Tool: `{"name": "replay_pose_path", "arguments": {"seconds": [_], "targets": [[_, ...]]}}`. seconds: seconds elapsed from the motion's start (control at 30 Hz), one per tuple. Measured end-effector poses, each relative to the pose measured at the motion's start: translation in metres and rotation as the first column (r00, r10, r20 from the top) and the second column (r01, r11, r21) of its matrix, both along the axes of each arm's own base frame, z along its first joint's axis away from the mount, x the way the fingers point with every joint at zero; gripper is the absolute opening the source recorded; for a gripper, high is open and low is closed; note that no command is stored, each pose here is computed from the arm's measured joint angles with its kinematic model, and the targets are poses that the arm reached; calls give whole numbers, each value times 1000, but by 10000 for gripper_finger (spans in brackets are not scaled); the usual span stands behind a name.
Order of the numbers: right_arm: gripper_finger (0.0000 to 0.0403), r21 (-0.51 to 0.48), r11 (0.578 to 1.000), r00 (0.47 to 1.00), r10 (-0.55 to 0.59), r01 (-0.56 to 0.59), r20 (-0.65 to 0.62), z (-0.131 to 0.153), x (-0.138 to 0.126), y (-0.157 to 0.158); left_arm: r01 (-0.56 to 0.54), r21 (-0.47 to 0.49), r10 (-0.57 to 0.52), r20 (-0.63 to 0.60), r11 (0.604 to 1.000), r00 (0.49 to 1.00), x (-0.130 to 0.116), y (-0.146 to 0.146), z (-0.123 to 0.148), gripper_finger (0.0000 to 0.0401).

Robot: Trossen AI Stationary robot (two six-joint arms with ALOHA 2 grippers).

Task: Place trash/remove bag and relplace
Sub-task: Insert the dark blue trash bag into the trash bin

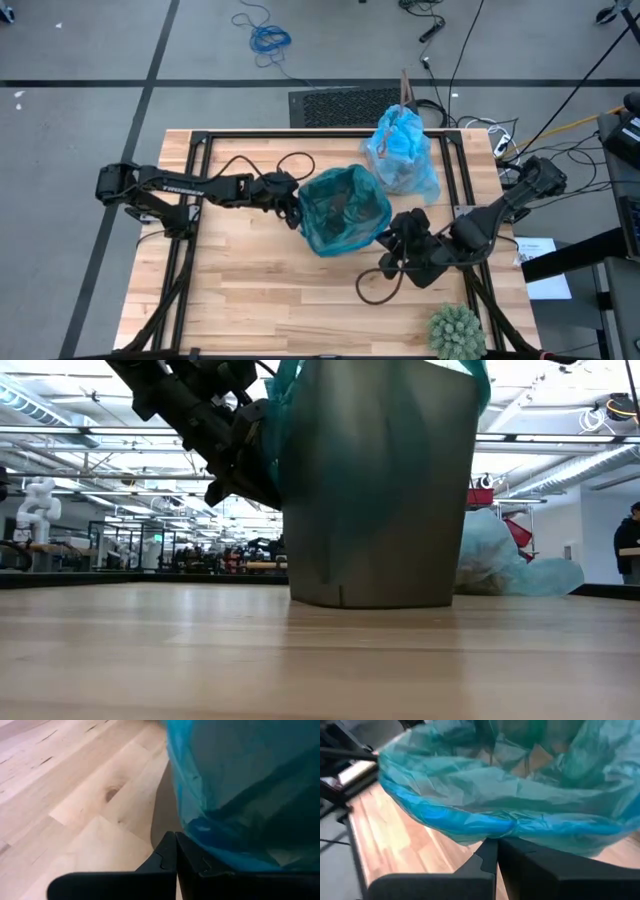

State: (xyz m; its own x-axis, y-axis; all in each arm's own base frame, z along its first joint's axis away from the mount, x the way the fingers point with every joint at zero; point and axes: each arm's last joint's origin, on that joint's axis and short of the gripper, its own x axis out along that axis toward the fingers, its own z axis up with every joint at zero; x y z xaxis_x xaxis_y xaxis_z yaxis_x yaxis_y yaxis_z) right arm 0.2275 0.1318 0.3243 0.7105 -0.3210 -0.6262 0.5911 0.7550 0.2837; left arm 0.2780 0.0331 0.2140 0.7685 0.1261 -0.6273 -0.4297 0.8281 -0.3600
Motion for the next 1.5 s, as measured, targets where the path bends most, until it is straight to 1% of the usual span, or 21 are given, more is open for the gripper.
{"name": "replay_pose_path", "arguments": {"seconds": [0.1,0.27,0.4,0.47,0.63,0.73,0.8,0.9,1.0,1.1,1.27,1.5], "targets": [[0,32,999,999,3,-5,48,9,2,2,-1,0,1,-1,1000,1000,0,0,0,0],[0,74,995,992,64,-72,106,30,-5,17,3,-3,-3,-6,1000,1000,0,0,0,0],[0,81,991,987,92,-103,130,44,-12,23,4,-3,-4,-7,1000,1000,0,0,-1,0],[0,57,994,991,84,-90,104,44,-13,19,5,-4,-5,-7,1000,1000,0,0,-1,0],[0,-13,1000,998,20,-20,-67,26,-2,1,6,-4,-6,-6,1000,1000,0,0,0,0],[0,-22,1000,997,-2,1,-72,25,3,-6,6,-4,-6,-6,1000,1000,0,0,0,0],[0,-16,1000,998,14,-15,-60,27,7,-8,10,-8,-10,-5,1000,1000,0,0,0,0],[0,6,999,993,46,-46,-109,23,11,-9,11,-9,-11,-4,1000,1000,0,0,0,0],[0,44,998,978,48,-40,-202,7,14,-6,11,-9,-11,-2,1000,1000,0,0,0,0],[0,66,998,971,32,-17,-236,-6,16,2,11,-9,-11,-2,1000,1000,0,0,0,0],[0,66,997,960,-26,46,-278,-28,21,7,11,-9,-11,-2,1000,1000,0,0,0,0],[0,61,980,935,-159,187,-316,-64,20,2,21,7,-21,-8,1000,1000,0,0,0,0]]}}
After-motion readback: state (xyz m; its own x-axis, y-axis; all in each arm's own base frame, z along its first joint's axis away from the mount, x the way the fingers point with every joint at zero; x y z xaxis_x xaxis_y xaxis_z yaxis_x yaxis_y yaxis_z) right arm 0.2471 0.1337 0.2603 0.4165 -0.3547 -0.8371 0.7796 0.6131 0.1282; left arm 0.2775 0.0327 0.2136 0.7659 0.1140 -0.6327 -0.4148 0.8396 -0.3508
